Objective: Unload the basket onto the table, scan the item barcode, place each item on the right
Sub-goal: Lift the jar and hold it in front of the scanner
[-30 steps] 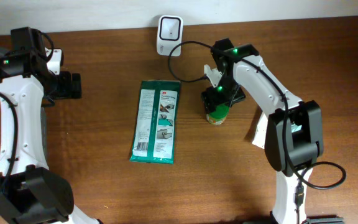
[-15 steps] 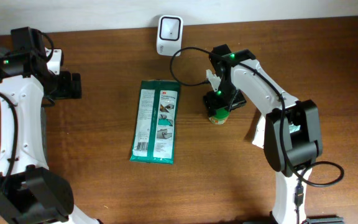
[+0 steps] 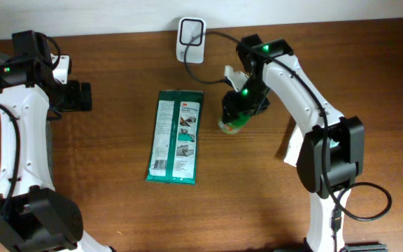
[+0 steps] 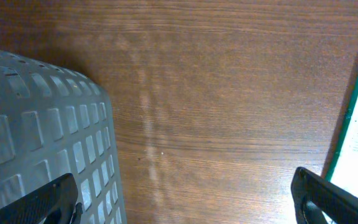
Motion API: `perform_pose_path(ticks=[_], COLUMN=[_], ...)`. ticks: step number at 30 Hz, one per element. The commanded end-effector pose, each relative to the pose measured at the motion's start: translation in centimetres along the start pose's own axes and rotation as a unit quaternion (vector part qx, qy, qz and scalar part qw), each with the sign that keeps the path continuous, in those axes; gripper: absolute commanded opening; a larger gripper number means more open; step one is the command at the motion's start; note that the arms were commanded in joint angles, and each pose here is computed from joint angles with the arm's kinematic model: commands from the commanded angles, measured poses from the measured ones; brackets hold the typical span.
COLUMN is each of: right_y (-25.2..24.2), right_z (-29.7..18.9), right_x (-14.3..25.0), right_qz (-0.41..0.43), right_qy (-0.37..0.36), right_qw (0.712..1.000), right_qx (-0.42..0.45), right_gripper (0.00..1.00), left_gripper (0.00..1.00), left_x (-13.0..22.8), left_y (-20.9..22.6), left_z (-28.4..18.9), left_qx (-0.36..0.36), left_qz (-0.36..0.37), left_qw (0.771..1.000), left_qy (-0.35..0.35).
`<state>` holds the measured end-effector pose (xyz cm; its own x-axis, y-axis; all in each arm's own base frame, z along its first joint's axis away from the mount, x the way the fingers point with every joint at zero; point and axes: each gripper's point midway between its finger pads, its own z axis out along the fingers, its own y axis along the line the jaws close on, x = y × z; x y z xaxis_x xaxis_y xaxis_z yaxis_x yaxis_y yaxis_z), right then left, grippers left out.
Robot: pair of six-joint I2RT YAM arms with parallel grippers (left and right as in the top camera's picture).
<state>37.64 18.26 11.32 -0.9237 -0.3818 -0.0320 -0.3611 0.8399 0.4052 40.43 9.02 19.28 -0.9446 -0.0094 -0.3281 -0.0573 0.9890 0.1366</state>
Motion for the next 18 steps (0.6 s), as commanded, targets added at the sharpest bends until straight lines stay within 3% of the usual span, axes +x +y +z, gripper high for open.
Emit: perform_pose_path(ticks=[1, 11, 18], right_y=[9.0, 16.3, 17.6], right_z=[-5.0, -16.1, -19.7], right_x=[-1.7, -0.1, 1.5], right_qz=[-0.112, -0.133, -0.152], right_qy=[-0.069, -0.137, -0.173], right_qw=[0.969, 0.911, 0.897], right_qx=[-0.211, -0.365, -0.378], right_gripper=[0.58, 0.60, 0.59], left_gripper=[0.99, 0.99, 0.99], left_x=[0.0, 0.0, 0.0], left_y=[0.3, 0.3, 0.3], left_z=[-0.8, -0.8, -0.8], left_qx=[-0.006, -0.006, -0.006], left_qz=[0.003, 0.003, 0.003], left_qw=[1.000, 1.000, 1.000], left_qy=[-0.008, -0.008, -0.008])
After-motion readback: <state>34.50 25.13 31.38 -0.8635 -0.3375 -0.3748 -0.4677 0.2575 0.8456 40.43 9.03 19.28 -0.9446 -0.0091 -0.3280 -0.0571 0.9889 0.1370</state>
